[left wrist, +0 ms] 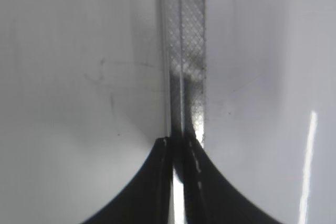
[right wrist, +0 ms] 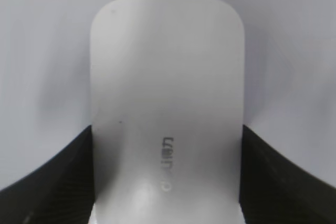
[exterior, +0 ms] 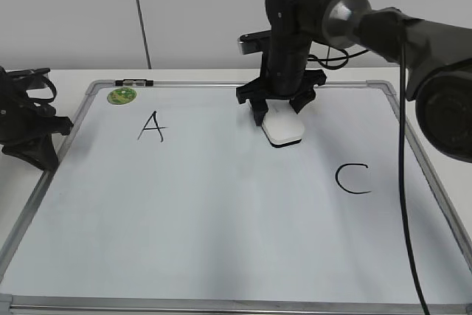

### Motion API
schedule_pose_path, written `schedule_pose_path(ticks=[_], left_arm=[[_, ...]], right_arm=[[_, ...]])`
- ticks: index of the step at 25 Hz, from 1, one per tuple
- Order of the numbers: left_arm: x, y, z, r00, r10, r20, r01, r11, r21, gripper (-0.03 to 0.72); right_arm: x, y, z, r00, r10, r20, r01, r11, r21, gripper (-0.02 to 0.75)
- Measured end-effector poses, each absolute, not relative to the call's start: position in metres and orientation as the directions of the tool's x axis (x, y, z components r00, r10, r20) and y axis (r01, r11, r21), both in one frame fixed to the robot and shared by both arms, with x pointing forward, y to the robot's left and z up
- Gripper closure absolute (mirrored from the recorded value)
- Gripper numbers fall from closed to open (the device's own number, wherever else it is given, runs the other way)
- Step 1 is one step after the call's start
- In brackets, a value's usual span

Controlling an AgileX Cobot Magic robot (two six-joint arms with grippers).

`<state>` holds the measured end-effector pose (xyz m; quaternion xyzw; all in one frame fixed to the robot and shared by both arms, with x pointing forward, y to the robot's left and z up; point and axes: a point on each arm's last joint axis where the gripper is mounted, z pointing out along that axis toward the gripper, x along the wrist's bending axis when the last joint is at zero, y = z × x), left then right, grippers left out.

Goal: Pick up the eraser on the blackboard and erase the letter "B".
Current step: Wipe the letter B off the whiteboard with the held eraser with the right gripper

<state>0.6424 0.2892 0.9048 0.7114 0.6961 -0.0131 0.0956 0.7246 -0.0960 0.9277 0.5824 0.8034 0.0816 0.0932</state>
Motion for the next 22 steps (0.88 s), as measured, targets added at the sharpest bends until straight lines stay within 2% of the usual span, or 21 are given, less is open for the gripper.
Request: schedule_pose_path(ticks=[5, 14, 18, 22], left_arm=[[0.642, 0.289, 0.905, 0.03, 0.988, -0.152, 0.993, -0.013, 0.118, 0.678], [0.642, 0.289, 0.905, 0.03, 0.988, -0.152, 0.993, -0.013, 0.118, 0.677], [0.642, 0.289, 0.905, 0.031, 0.988, -0.151, 0.993, -0.014, 0.114, 0.677], [0.642, 0.289, 0.905, 0.031, 0.988, -0.151, 0.993, -0.014, 0.114, 0.678]], right_arm=[[0.73, -0.11, 0.928, -0.271, 0.96, -0.066, 0.93, 0.279, 0.241, 0.192], [0.732, -0.103, 0.938, -0.276, 0.959, -0.058, 0.923, 0.282, 0.261, 0.192], [0.733, -0.096, 0.975, -0.298, 0.954, -0.012, 0.891, 0.283, 0.354, 0.192], [0.723, -0.099, 1.032, -0.319, 0.948, 0.001, 0.843, 0.283, 0.457, 0.192]])
